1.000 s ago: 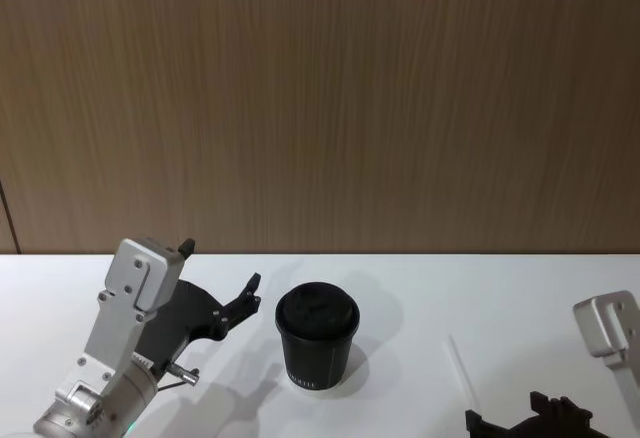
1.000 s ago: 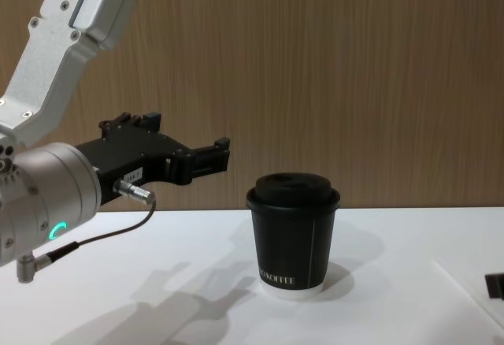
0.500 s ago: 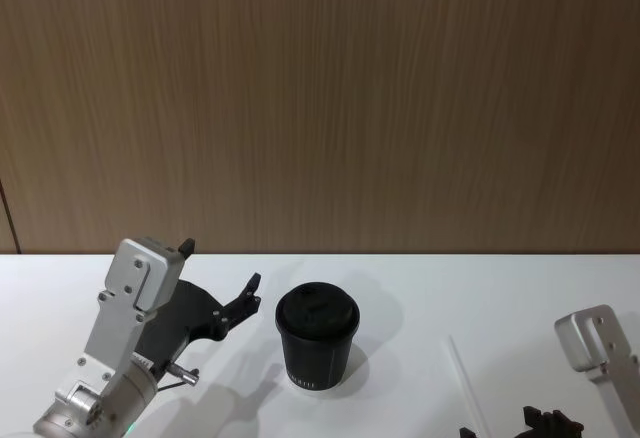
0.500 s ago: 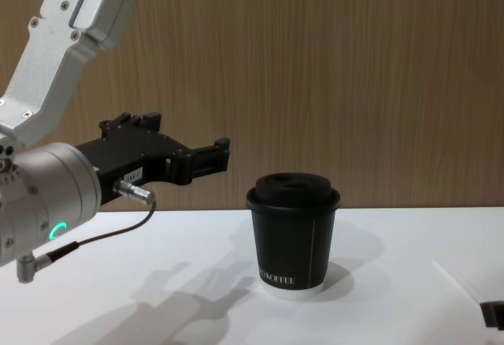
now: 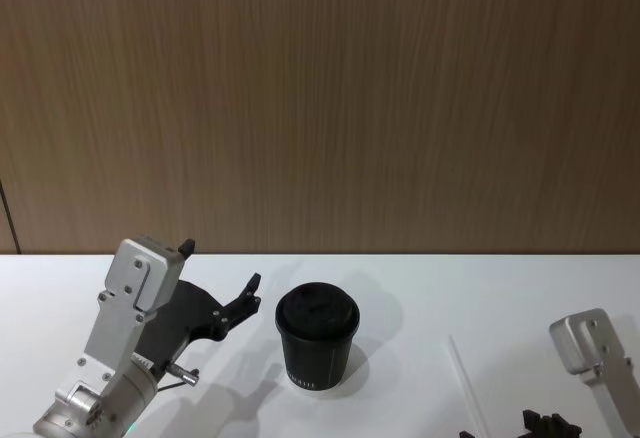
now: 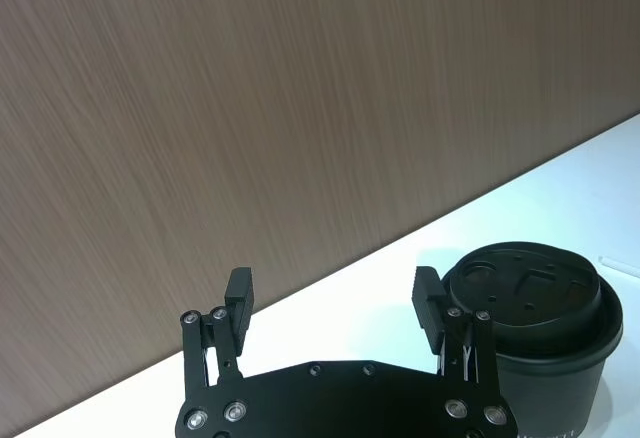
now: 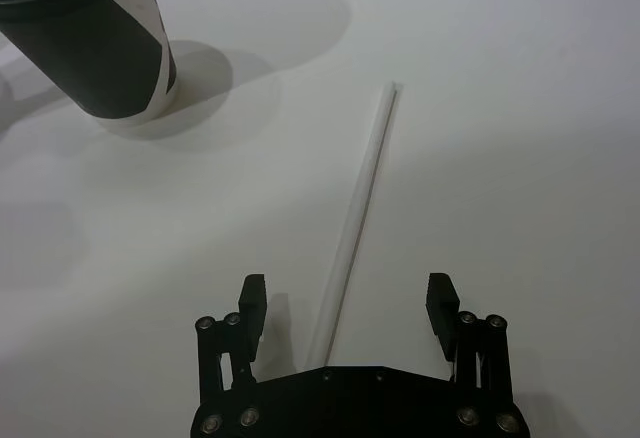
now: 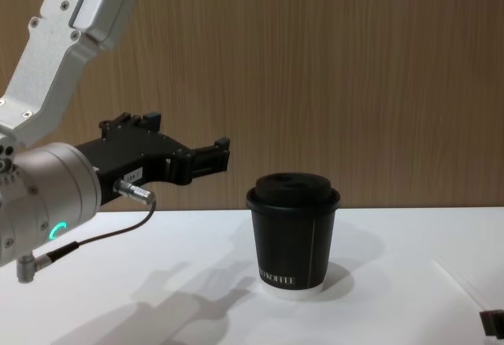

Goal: Pick up the straw with one hand, pass it to the other hand, and insert it into the cup.

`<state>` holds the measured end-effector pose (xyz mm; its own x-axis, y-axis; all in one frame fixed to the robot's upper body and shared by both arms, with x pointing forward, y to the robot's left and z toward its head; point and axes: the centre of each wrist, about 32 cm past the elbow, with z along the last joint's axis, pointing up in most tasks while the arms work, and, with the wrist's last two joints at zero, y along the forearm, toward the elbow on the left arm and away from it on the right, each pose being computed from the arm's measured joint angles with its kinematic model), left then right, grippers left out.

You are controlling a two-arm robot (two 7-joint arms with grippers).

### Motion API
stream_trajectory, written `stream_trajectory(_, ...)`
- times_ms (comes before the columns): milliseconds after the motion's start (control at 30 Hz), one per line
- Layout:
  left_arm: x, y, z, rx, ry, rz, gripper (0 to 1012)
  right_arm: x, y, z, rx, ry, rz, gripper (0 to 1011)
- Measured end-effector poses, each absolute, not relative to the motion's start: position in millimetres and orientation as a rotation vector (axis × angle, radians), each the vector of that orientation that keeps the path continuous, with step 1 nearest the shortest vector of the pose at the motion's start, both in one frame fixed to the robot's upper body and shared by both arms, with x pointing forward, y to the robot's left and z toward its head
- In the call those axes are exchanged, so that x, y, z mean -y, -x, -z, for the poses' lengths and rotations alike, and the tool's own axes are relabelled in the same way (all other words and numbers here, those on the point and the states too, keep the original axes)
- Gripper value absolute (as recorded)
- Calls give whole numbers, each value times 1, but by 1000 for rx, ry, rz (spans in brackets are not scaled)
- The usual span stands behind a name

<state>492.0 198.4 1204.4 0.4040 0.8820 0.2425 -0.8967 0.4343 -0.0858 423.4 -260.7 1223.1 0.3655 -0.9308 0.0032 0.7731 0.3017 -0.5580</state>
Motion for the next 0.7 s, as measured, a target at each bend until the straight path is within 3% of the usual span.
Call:
stream_trajectory(367,-198,-492,-1204,268,-61,-1124,1000,261,-425,-1220,-361,529,1156,986)
stream_trajectory(700,-198,-492,-1204,268,-61,-1124,1000,262,-426,-1219,-374,538,1156,741)
